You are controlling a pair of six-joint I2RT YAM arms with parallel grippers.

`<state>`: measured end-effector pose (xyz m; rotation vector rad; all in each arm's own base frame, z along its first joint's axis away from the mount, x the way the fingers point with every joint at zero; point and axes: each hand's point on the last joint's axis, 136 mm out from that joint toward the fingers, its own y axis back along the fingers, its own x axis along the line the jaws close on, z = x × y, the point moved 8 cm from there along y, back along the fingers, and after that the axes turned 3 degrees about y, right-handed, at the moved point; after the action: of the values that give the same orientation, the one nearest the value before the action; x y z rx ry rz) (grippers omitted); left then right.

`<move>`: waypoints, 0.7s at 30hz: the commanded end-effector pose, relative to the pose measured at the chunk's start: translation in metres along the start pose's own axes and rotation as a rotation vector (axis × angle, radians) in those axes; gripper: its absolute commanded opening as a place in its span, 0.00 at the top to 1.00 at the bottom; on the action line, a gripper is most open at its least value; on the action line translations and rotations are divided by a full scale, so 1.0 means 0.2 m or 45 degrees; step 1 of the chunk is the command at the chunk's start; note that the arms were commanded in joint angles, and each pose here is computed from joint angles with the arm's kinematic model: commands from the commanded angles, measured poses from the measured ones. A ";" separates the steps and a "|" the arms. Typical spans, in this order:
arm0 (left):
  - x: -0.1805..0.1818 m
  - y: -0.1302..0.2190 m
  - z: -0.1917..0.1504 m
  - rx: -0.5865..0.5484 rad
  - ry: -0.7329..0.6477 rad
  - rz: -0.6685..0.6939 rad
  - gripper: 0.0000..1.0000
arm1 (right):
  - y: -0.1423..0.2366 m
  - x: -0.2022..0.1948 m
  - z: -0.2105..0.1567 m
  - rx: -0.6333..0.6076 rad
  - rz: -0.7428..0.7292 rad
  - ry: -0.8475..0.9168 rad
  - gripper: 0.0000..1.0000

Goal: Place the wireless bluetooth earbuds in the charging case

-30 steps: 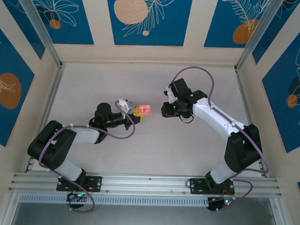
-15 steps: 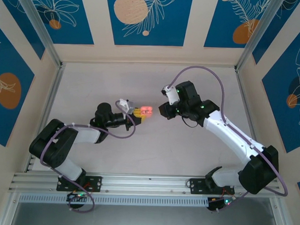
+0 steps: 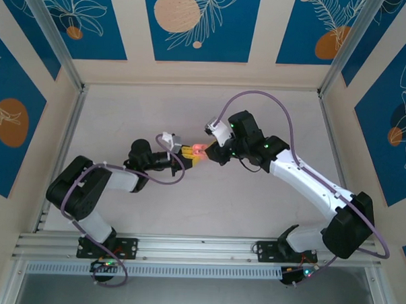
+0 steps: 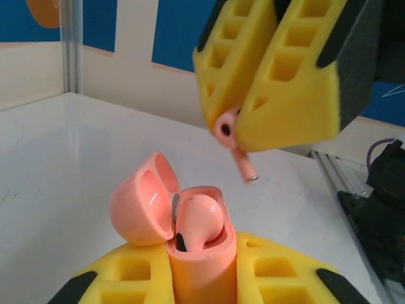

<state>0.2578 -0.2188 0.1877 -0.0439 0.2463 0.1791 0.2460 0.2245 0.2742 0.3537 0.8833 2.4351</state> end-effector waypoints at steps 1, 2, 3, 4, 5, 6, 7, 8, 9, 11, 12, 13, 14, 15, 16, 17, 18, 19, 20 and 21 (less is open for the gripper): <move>-0.04 -0.03 0.08 -0.072 -0.058 -0.105 0.84 | 0.02 -0.01 0.05 -0.020 -0.027 0.093 0.82; -0.04 -0.03 0.08 -0.074 -0.057 -0.109 0.84 | 0.02 -0.02 0.05 -0.015 -0.030 0.101 0.82; -0.04 -0.03 0.08 -0.076 -0.056 -0.115 0.84 | 0.01 -0.02 0.05 -0.010 -0.034 0.105 0.82; -0.04 -0.03 0.08 -0.077 -0.052 -0.119 0.84 | 0.01 -0.03 0.06 -0.007 -0.038 0.113 0.82; -0.04 -0.03 0.08 -0.078 -0.052 -0.124 0.84 | 0.01 -0.03 0.06 -0.005 -0.041 0.120 0.82; -0.04 -0.03 0.08 -0.080 -0.050 -0.128 0.84 | 0.01 -0.03 0.06 -0.001 -0.041 0.128 0.82; -0.04 -0.03 0.09 -0.084 -0.049 -0.129 0.84 | 0.01 -0.04 0.06 0.003 -0.042 0.137 0.82; -0.04 -0.03 0.09 -0.086 -0.049 -0.130 0.84 | 0.01 -0.04 0.06 0.008 -0.045 0.143 0.82; -0.04 -0.03 0.09 -0.089 -0.049 -0.130 0.84 | 0.00 -0.04 0.06 0.013 -0.048 0.149 0.82; -0.04 -0.03 0.09 -0.092 -0.048 -0.132 0.84 | 0.00 -0.04 0.06 0.029 -0.053 0.162 0.82; -0.04 -0.03 0.09 -0.092 -0.048 -0.132 0.84 | 0.00 -0.05 0.05 0.039 -0.059 0.169 0.82; -0.04 -0.03 0.09 -0.092 -0.049 -0.132 0.84 | 0.00 -0.05 0.05 0.044 -0.065 0.180 0.82; -0.04 -0.03 0.09 -0.092 -0.049 -0.132 0.84 | 0.00 -0.05 0.05 0.050 -0.073 0.187 0.82; -0.04 -0.03 0.09 -0.092 -0.049 -0.132 0.84 | 0.00 -0.05 0.05 0.057 -0.083 0.198 0.82; -0.04 -0.03 0.09 -0.092 -0.049 -0.132 0.84 | 0.00 -0.05 0.05 0.063 -0.095 0.210 0.82; -0.04 -0.03 0.09 -0.091 -0.048 -0.133 0.84 | 0.01 -0.05 0.05 0.067 -0.104 0.217 0.82; -0.04 -0.03 0.09 -0.092 -0.048 -0.132 0.84 | 0.01 -0.05 0.05 0.072 -0.108 0.226 0.82; -0.04 -0.03 0.09 -0.093 -0.049 -0.131 0.84 | 0.01 -0.05 0.05 0.079 -0.117 0.238 0.82; -0.04 -0.03 0.09 -0.092 -0.048 -0.130 0.84 | 0.01 -0.05 0.05 0.082 -0.123 0.248 0.83; -0.04 -0.03 0.09 -0.093 -0.049 -0.132 0.84 | 0.01 -0.05 0.05 0.088 -0.124 0.261 0.83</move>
<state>0.2573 -0.2210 0.1944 -0.0904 0.2595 0.1301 0.2564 0.2227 0.2736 0.1553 1.0120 2.4015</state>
